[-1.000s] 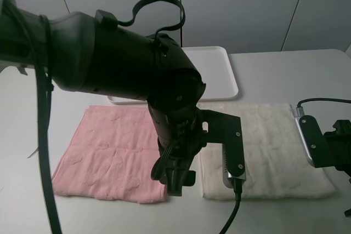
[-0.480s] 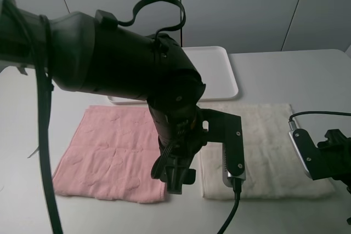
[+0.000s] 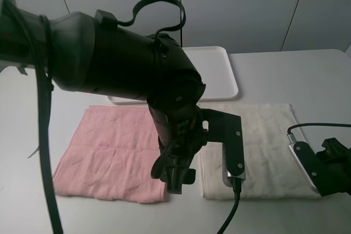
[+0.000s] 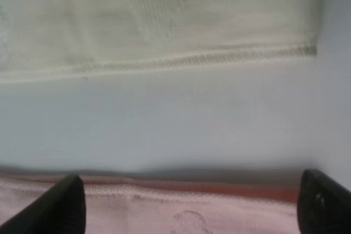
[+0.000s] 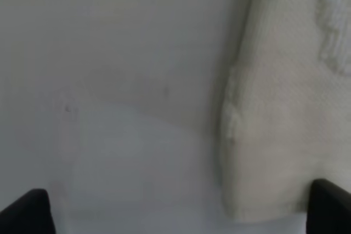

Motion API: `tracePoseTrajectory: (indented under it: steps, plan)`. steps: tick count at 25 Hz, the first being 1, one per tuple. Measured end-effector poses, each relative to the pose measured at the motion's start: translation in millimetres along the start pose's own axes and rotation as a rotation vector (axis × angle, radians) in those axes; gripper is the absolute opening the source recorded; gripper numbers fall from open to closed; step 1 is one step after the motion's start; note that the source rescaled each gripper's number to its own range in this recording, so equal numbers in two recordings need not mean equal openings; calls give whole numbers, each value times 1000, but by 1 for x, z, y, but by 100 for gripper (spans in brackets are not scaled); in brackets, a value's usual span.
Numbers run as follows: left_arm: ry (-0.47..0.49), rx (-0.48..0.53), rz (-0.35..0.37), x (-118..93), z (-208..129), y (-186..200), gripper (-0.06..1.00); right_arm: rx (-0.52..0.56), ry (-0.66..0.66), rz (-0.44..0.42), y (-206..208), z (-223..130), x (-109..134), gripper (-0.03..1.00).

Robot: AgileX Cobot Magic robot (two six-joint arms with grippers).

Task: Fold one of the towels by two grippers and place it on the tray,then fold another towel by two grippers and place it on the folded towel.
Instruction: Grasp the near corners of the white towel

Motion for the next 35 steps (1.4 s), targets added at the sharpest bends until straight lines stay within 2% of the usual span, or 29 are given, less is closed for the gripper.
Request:
tracePoseTrajectory:
  steps: [3,9,18,20,24,27,30,35]
  plan:
    - [2,0,0,0,0,0,99,-12,5,-26,0,2,-5,98]
    - [2,0,0,0,0,0,99,-13,12,-3,-8,4,-4,98]
    - [4,1,1,0,0,0,99,-22,40,-31,-13,7,-11,96]
    - [4,4,-1,0,-1,0,99,-21,51,-37,-13,7,-12,88]
    - [11,13,-7,-1,-2,0,99,-20,71,-50,-13,7,-15,56]
    - [23,15,-9,-2,-3,0,99,-18,87,-60,-13,6,-16,36]
    - [24,15,-9,-2,-2,0,99,-18,98,-70,-13,6,-18,25]
    - [1,8,-7,-8,5,1,99,-20,99,-75,-13,7,-18,22]
Point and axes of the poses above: a point on each arm's last joint axis where the gripper is mounted, y pointing back along that axis away from the gripper, x along the wrist's bending axis when the last joint is at zero, z = x × y, the point moved 8 cm from there along -y, pointing out along that axis toward the gripper, and after that the axes turned 9 degrees about -y, right-handed, at the moved point
